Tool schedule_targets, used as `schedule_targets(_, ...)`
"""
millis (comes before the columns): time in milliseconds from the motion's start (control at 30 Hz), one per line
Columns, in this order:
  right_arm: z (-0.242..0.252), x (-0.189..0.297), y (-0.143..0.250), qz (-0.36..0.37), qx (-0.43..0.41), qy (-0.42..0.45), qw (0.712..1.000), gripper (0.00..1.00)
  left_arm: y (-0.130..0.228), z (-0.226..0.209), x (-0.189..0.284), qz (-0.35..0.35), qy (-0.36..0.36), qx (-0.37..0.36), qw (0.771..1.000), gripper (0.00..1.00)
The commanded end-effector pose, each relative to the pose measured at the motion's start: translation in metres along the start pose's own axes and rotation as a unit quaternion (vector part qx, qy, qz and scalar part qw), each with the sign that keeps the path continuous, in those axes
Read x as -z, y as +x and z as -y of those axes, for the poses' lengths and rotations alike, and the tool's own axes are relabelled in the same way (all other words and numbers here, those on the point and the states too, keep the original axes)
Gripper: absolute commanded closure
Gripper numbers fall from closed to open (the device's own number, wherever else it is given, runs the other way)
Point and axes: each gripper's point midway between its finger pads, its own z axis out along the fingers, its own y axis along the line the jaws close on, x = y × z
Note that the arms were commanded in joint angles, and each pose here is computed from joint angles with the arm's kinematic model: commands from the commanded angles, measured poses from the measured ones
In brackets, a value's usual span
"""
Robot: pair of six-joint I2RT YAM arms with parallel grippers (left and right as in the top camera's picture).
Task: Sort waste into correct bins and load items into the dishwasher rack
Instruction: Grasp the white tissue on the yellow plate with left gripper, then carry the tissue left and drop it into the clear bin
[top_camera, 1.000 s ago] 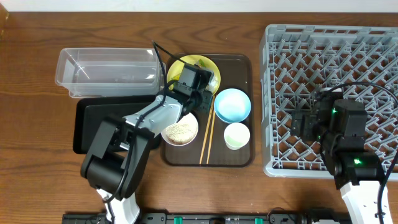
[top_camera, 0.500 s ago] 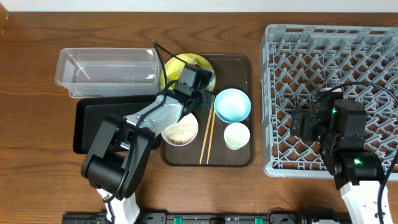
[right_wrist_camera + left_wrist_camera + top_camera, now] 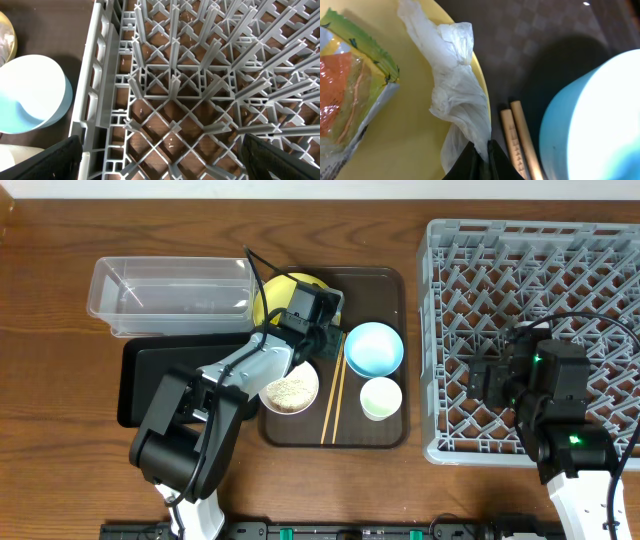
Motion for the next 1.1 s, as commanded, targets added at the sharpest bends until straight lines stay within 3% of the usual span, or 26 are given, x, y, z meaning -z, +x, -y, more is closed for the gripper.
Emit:
schedule_targets(0,-0.005,0.005,-0.009,0.012,0.003,-0.006,1.000,0.01,-0.006,0.010,0.008,0.008,0.024,0.004,1.000,0.91)
schedule_targets(467,-0.005,0.005,-0.009,0.012,0.003,-0.006,1.000,0.01,-0.026,0.016,0.030,0.041,0.027,-0.003,0.999,0.89)
schedule_targets(600,-0.005,0.005,-0.009,0.012,0.003,-0.006,1.000,0.01,-0.027,0.016,0.032,0.043,0.027,-0.003,0.999,0.94)
schedule_targets(800,-0.005,0.005,-0.009,0.012,0.003,-0.006,1.000,0.01,-0.048,0.014,0.061,0.081,0.025,-0.003,0.996,0.94)
schedule_targets(900,-0.005,0.005,-0.009,0.012,0.004,-0.006,1.000,0.01,-0.065,0.000,0.087,0.114,0.006,0.007,0.993,0.94)
schedule_targets(1067,-0.005,0.005,-0.009,0.012,0.003,-0.006,1.000,0.01,-0.086,-0.057,0.139,0.171,-0.083,0.046,0.981,0.94)
